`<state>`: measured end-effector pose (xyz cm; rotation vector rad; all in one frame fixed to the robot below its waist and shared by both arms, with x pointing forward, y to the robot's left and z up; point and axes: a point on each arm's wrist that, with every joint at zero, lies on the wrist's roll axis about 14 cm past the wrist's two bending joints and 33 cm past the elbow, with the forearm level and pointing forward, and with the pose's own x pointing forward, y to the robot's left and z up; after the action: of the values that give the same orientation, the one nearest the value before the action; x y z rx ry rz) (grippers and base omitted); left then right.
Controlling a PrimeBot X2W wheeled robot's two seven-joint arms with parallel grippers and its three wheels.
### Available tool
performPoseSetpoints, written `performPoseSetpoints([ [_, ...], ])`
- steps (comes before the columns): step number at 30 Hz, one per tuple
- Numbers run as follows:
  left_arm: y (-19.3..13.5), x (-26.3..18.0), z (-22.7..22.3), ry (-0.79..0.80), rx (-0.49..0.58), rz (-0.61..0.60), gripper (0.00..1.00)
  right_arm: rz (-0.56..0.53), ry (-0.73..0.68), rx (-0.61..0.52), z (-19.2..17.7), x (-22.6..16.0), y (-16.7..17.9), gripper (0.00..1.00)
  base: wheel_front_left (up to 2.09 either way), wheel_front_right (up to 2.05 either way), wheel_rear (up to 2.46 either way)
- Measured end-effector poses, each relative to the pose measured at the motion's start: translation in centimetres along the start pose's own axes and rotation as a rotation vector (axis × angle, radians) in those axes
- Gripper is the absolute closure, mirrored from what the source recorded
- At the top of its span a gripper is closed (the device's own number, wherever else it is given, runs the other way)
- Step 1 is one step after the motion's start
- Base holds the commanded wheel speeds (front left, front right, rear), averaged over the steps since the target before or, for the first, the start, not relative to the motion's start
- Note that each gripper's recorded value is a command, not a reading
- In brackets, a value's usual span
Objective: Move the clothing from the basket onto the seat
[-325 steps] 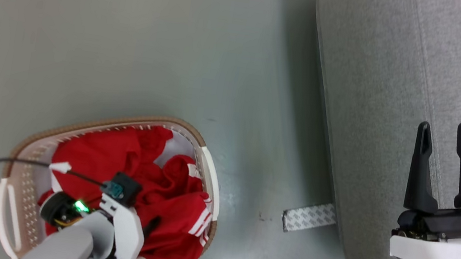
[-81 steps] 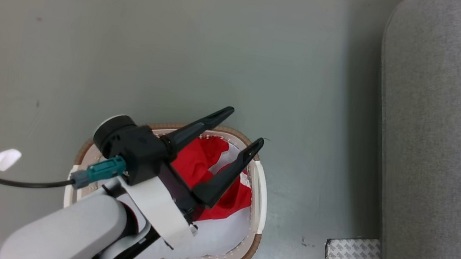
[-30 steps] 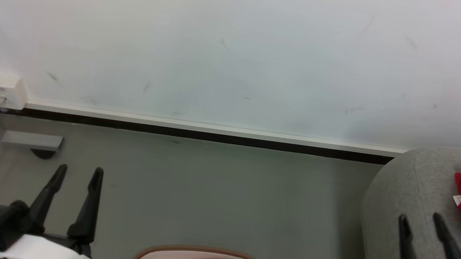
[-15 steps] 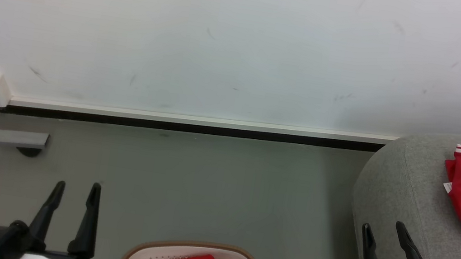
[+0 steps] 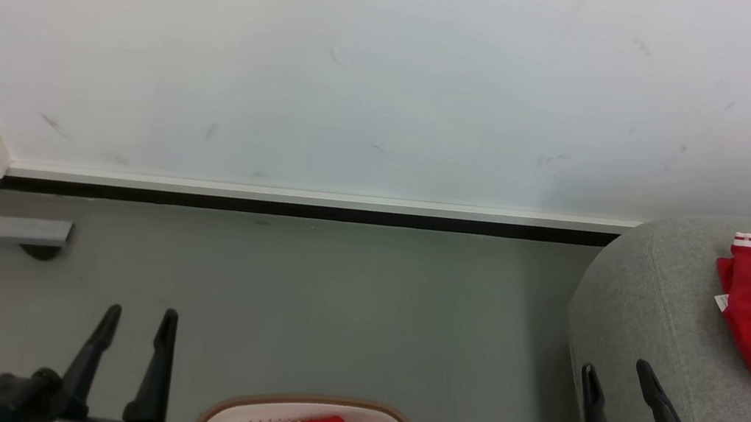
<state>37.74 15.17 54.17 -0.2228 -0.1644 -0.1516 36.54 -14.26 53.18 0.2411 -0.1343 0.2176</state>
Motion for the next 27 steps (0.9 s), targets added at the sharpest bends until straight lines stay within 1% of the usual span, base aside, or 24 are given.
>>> performPoseSetpoints([
  [6, -1.5, 0.0, -3.3, 0.097, -0.024, -0.054, 0.0, -0.018, -0.011, -0.006, 0.3, 0.2, -0.8, 0.0, 0.0, 0.0, 0.0],
  [9, -2.6, 1.1, -4.4, 0.128, -0.031, -0.098, 0.0, -0.039, -0.017, -0.007, 0.5, 0.7, -1.7, 0.0, 0.0, 0.0, 0.0],
  [11, -2.8, 2.0, -5.4, 0.156, -0.025, -0.119, 0.0, -0.052, -0.027, 0.022, 0.5, 1.3, -1.9, 0.0, 0.0, 0.0, 0.0],
  [15, -3.1, 3.9, -8.2, 0.244, -0.006, -0.17, 0.0, -0.06, -0.038, 0.023, 0.6, 3.0, -2.7, 0.0, 0.0, 0.0, 0.0],
  [18, -3.4, 4.9, -11.4, 0.342, -0.006, -0.202, 0.0, -0.084, -0.027, 0.025, -0.2, 4.1, -3.7, 0.0, 0.0, 0.0, 0.0],
  [22, -3.8, 5.4, -16.7, 0.513, -0.018, -0.24, 0.0, -0.114, -0.02, 0.056, -1.4, 5.7, -4.8, 0.0, 0.0, 0.0, 0.0],
  [27, -4.7, 3.9, -24.0, 0.767, -0.026, -0.298, 0.0, -0.153, -0.007, 0.042, -2.5, 7.1, -6.8, 0.0, 0.0, 0.0, 0.0],
])
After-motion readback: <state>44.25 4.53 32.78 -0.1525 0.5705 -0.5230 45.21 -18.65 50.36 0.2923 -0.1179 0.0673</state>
